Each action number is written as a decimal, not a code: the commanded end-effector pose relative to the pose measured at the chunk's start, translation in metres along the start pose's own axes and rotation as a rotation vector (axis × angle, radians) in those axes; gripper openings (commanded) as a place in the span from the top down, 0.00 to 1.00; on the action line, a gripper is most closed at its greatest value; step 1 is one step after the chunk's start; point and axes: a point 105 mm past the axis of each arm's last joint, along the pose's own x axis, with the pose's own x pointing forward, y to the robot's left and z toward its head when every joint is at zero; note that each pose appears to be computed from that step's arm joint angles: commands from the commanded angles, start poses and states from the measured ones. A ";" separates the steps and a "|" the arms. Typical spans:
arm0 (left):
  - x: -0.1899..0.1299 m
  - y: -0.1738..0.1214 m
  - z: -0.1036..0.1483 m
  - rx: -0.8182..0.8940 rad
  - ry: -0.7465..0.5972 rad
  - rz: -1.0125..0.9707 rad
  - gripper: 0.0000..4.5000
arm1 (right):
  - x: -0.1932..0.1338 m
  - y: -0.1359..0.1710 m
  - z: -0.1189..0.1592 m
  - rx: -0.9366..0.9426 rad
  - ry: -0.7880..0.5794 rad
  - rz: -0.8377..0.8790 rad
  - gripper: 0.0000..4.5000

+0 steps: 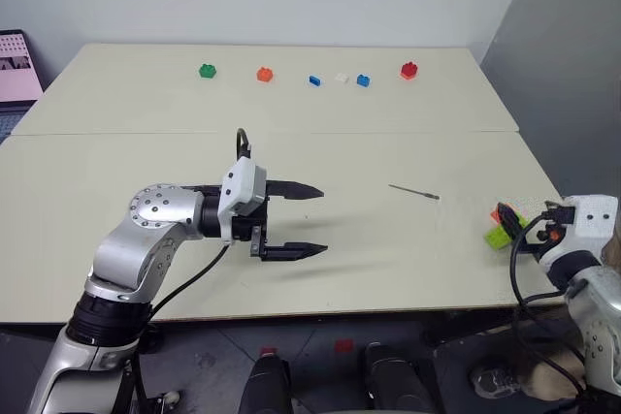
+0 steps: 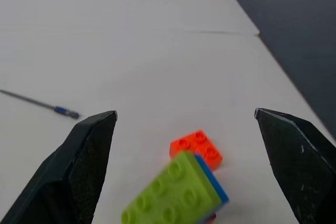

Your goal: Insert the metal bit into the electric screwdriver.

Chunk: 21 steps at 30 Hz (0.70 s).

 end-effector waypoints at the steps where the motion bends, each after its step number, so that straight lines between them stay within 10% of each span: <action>1: -0.006 0.005 0.008 0.038 0.005 0.042 0.00 | 0.001 0.003 0.031 -0.094 -0.107 0.037 0.02; 21: -0.094 0.042 -0.010 0.075 0.386 0.307 0.00 | -0.038 0.135 0.059 -0.474 0.033 1.088 0.02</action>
